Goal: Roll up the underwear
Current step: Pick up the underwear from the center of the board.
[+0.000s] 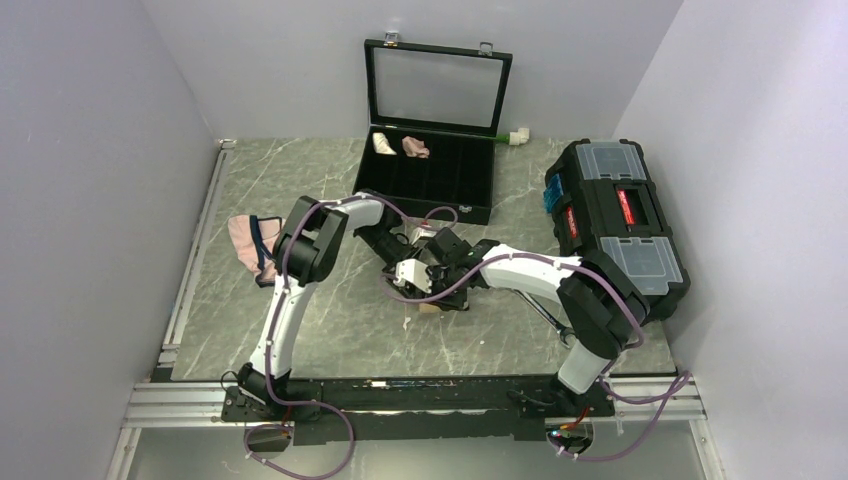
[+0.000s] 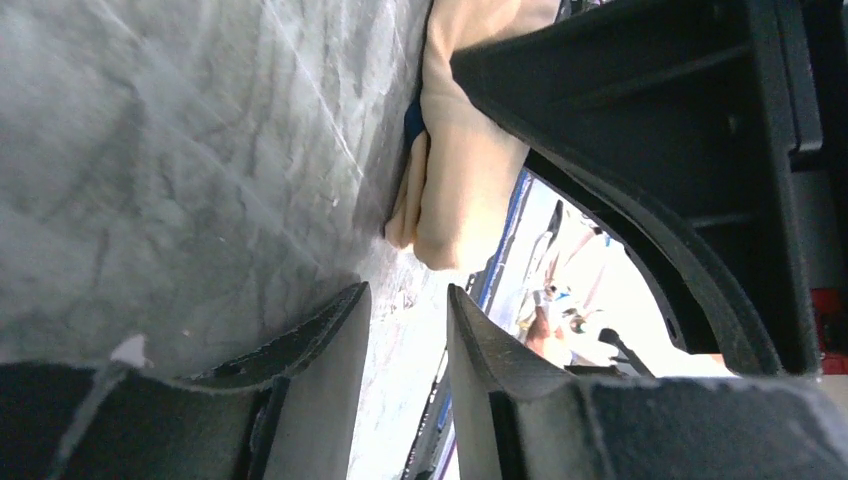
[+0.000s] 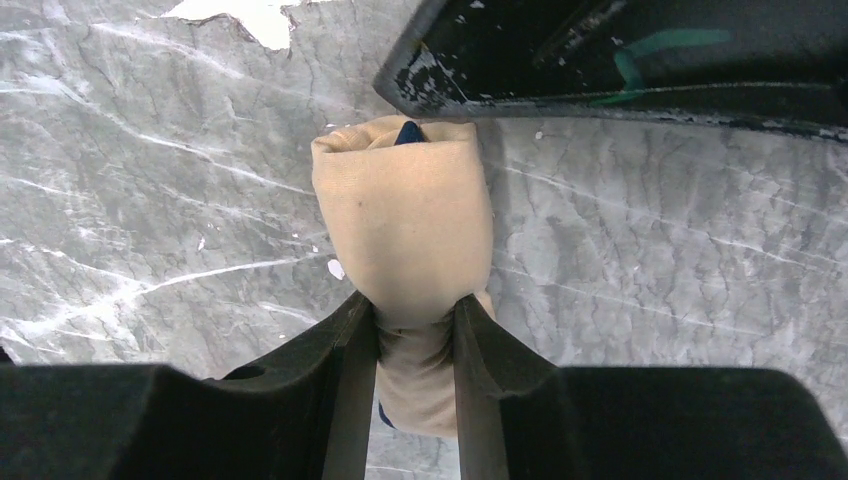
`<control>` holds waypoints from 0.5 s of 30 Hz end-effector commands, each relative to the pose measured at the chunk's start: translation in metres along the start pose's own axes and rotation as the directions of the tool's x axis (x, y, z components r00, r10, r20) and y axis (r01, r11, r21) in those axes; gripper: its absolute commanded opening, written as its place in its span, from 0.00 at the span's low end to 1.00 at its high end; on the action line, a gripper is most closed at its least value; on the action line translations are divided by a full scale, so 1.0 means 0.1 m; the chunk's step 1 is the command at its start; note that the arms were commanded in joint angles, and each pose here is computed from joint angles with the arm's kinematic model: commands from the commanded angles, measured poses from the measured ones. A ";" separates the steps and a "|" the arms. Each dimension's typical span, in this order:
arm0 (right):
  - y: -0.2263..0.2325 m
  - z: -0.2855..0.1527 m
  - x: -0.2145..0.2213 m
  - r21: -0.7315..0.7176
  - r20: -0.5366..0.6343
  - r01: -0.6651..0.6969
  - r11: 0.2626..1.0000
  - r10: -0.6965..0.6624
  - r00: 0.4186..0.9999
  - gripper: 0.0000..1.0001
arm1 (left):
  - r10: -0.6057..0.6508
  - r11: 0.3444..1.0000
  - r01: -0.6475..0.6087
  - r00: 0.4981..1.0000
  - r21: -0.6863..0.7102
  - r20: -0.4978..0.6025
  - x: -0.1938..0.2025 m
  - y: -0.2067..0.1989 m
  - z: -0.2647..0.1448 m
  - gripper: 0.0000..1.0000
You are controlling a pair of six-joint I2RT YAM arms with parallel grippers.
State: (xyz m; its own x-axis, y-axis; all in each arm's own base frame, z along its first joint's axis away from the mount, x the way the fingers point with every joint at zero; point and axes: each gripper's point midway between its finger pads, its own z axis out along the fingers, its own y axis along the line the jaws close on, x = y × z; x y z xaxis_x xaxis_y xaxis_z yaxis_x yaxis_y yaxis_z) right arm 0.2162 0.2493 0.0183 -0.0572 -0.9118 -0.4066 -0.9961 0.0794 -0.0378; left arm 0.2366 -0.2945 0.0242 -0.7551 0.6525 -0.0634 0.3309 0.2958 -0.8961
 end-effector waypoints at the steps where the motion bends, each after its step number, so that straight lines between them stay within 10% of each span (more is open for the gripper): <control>1: 0.36 0.06 0.35 -0.152 -0.131 -0.103 0.983 0.083 0.988 0.00 | 0.169 0.970 -0.162 0.985 -0.180 0.023 -0.11 0.27 -0.13 0.40; 15: -0.08 -0.51 0.05 -0.050 0.037 -0.156 0.987 0.158 0.987 0.00 | 0.230 0.951 -0.190 0.962 -0.245 0.147 -0.11 0.07 -0.65 0.20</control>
State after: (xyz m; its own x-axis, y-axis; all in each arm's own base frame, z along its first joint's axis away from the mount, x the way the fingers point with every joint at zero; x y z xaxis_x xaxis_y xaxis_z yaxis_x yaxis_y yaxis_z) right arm 0.2142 0.2175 0.0276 -0.2073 -0.9027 -0.3771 -0.9783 0.1904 0.0820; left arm 0.2699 -0.2600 0.0255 -0.7568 0.6127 -0.2277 0.5201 0.3536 -0.7775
